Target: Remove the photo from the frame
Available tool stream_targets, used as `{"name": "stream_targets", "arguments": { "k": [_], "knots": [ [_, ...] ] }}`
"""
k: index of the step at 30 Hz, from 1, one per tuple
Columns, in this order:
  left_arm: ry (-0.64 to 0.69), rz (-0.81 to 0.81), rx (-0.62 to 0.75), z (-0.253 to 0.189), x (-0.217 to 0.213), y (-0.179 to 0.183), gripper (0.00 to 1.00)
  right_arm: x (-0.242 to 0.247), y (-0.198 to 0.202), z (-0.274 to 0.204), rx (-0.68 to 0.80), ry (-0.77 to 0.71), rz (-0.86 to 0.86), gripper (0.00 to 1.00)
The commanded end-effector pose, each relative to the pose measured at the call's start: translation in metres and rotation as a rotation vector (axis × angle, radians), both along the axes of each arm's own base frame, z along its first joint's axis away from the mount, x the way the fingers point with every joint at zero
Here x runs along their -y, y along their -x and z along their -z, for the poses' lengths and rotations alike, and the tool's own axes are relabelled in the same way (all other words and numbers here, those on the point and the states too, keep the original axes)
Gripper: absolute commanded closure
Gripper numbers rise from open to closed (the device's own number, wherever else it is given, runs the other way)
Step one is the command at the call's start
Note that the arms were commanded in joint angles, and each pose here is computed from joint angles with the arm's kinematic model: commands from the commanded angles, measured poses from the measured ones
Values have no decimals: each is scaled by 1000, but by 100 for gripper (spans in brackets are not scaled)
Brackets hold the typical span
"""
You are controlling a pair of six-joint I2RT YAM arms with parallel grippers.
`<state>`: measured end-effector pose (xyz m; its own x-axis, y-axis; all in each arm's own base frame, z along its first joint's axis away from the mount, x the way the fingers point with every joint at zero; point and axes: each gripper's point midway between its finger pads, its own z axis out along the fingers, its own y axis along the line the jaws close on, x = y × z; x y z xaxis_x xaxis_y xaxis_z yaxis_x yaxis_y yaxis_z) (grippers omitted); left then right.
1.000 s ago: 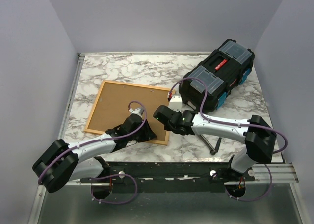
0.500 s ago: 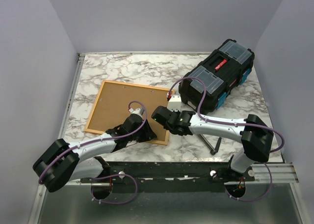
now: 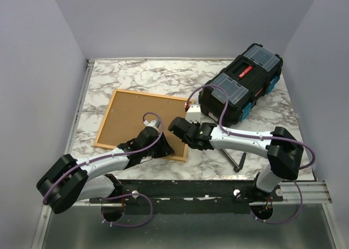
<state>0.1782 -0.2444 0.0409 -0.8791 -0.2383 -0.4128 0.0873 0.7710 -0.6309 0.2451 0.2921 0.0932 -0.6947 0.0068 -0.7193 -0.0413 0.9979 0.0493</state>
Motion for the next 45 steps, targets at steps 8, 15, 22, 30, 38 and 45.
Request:
{"name": "stream_targets", "arguments": {
  "k": [8, 15, 22, 30, 38, 45],
  "knots": [
    [-32, 17, -73, 17, -10, 18, 66, 2, -20, 9, 68, 36, 10, 99],
    [-28, 18, -72, 16, -10, 19, 66, -5, -23, 7, 85, 19, -22, 99],
    [-29, 19, -64, 13, -9, 17, 66, -9, -24, -12, 118, -25, -62, 99],
    [-24, 26, -31, -4, -4, 9, 66, 4, -23, -60, 199, -62, -67, 99],
    [-34, 28, -2, -18, -3, 3, 65, 54, -7, -73, 238, -38, -18, 99],
    [-17, 41, 32, -37, 3, -3, 64, 102, 15, -62, 224, -34, 51, 99]
  ]
}}
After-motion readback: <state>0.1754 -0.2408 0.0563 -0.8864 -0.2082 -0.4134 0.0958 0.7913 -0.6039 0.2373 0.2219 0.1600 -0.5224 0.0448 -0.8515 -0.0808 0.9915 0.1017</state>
